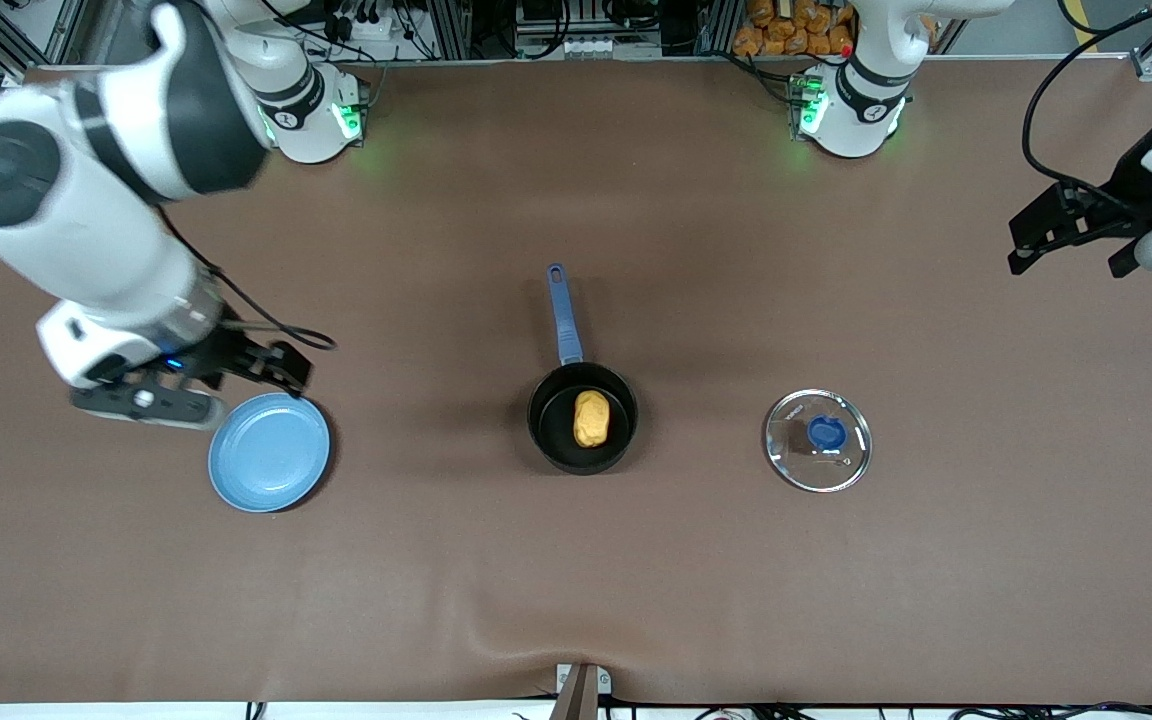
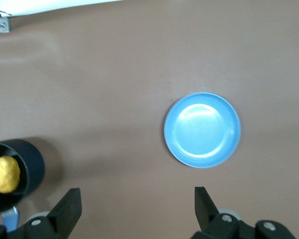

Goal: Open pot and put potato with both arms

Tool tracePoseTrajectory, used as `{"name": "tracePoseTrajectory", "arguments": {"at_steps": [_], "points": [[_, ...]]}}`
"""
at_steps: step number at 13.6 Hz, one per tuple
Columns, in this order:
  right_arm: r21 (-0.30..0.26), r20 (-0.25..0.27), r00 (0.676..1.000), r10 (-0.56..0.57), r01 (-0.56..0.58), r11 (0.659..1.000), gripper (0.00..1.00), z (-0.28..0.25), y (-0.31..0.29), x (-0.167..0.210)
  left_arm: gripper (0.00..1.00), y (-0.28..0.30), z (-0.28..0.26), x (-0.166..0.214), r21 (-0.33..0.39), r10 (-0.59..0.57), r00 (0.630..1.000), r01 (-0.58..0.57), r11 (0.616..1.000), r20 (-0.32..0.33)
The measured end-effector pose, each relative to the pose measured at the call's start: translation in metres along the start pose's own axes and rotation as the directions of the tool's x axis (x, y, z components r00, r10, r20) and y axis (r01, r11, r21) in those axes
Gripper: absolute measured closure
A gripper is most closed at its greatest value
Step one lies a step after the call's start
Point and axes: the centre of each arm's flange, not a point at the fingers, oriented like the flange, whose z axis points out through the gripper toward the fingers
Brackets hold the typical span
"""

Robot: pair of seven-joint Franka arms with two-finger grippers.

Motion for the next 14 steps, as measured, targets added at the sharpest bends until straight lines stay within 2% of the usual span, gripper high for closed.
{"name": "tracePoseTrajectory", "arguments": {"at_steps": [7,14], "points": [[0.036,0.033,0.998,0.048,-0.049,0.998,0.00,-0.039,0.118,-0.037,0.00,-0.006,0.006,-0.009,-0.001,-0.008,1.000,0.008,1.000,-0.003],[0.040,0.014,0.999,0.044,-0.045,0.998,0.00,-0.073,0.127,-0.061,0.00,-0.005,0.006,-0.009,-0.001,-0.008,1.000,0.008,1.000,-0.003]]}}
